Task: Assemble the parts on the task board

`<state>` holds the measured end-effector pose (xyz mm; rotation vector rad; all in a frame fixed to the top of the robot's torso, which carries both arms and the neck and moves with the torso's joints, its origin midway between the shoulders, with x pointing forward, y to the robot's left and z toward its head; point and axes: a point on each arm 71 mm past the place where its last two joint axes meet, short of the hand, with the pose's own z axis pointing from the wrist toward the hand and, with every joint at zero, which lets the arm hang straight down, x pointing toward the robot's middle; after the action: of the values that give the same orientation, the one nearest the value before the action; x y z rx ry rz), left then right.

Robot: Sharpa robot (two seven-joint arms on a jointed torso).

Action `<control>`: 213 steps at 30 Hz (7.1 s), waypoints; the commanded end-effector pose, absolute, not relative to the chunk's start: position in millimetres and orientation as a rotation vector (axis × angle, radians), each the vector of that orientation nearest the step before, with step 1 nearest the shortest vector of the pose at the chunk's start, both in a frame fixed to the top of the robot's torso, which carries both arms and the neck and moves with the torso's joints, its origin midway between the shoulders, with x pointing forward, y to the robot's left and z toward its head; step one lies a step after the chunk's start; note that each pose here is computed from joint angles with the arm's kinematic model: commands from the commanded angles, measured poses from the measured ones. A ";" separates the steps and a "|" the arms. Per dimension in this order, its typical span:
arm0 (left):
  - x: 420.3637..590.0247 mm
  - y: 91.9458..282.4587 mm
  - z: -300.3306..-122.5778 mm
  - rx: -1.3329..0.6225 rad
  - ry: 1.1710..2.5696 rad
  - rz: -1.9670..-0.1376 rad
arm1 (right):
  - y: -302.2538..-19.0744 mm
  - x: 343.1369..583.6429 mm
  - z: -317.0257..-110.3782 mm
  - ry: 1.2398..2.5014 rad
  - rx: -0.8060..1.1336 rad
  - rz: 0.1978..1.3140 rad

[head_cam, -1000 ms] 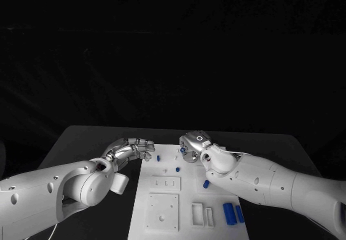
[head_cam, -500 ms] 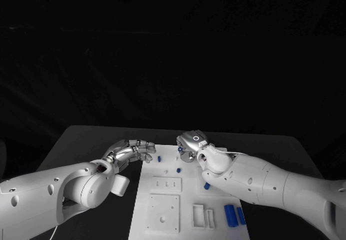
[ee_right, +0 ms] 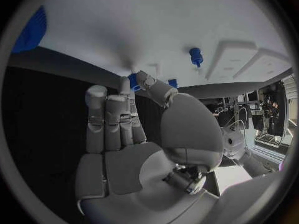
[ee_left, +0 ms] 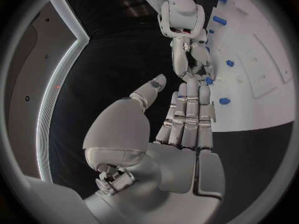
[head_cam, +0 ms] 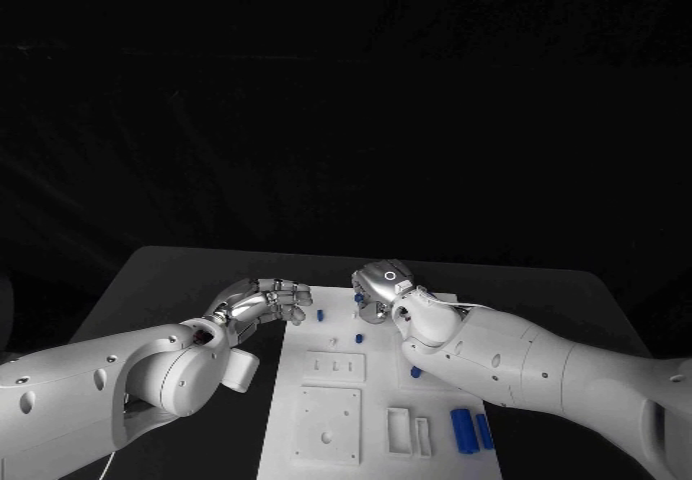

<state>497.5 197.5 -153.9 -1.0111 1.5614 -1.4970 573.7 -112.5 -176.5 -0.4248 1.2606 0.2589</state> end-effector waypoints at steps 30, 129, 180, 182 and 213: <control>498.3 195.3 -152.1 -0.999 1.557 -1.505 | -116.3 579.6 -172.7 1.289 -0.366 0.304; 504.4 208.8 -153.4 -1.008 1.539 -1.478 | -238.6 580.9 -182.8 1.606 -0.240 0.216; 504.4 210.7 -153.3 -1.009 1.532 -1.473 | -148.1 539.7 -150.4 1.269 -0.373 0.267; 504.2 210.3 -153.3 -1.009 1.533 -1.474 | -138.1 537.4 -149.5 1.259 -0.385 0.284; 504.5 206.6 -153.2 -1.005 1.537 -1.480 | -85.6 537.7 -172.8 1.295 -0.455 0.328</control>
<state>504.8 208.8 -154.9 -1.0194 1.5407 -1.4636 537.8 -86.7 -171.2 -0.4321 1.2909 0.3350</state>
